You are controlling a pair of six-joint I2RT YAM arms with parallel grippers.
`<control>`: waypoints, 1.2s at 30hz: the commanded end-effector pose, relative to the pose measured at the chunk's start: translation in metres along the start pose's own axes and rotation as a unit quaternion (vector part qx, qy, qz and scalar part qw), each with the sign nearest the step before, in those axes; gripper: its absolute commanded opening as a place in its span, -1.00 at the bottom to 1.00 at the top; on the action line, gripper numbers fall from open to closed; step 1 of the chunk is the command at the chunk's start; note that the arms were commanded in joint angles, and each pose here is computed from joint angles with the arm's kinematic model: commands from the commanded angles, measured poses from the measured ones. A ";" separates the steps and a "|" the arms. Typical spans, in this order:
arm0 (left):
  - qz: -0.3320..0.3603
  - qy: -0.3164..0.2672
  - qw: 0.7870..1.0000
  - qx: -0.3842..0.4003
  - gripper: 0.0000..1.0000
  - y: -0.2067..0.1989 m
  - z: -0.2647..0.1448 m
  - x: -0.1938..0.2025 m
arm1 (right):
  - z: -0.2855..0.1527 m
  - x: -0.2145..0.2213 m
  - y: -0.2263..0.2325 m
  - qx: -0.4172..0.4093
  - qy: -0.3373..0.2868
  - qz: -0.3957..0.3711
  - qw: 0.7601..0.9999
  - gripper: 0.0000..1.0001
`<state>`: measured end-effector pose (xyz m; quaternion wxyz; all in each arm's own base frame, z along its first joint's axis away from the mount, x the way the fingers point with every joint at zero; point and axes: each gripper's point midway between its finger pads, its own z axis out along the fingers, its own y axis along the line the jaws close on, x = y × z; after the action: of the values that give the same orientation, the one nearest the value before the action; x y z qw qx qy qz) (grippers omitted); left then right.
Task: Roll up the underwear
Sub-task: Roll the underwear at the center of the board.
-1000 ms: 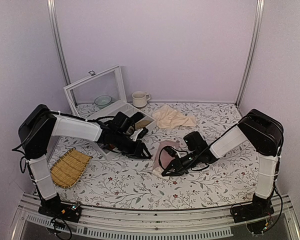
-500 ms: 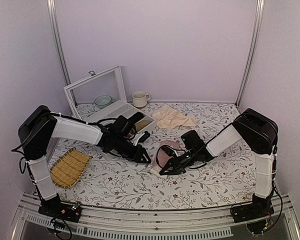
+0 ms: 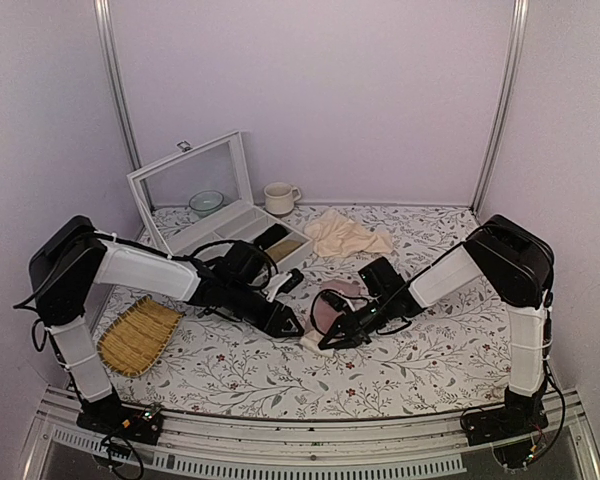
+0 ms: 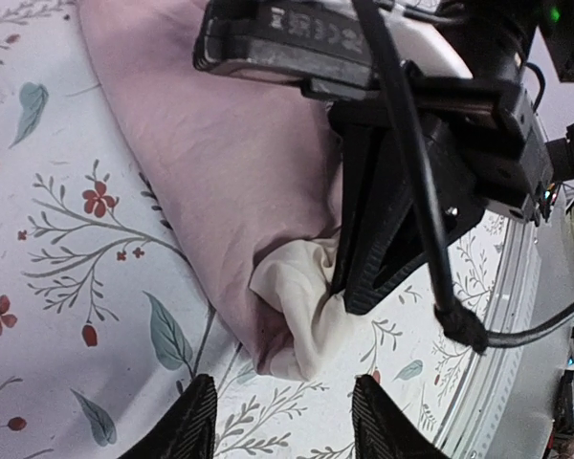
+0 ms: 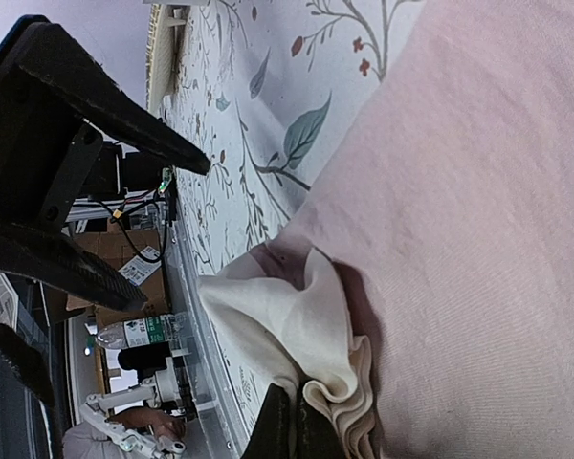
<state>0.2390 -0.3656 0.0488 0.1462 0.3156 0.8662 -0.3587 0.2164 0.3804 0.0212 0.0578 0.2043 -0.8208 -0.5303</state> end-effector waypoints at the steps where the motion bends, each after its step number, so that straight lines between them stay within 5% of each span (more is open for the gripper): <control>1: 0.056 -0.025 0.998 -0.001 -0.02 -0.010 -0.002 -0.003 | 0.006 0.019 -0.043 0.045 0.025 0.053 0.997 -1.00; 36: 0.085 -0.005 0.996 0.001 0.01 -0.017 0.041 0.001 | 0.003 0.019 -0.044 0.063 0.034 0.048 0.996 -1.00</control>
<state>0.2297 -0.3945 0.0334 0.1799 0.3725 0.8414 -0.3478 0.2156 0.3770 0.0198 0.0651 0.2191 -0.8258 -0.5155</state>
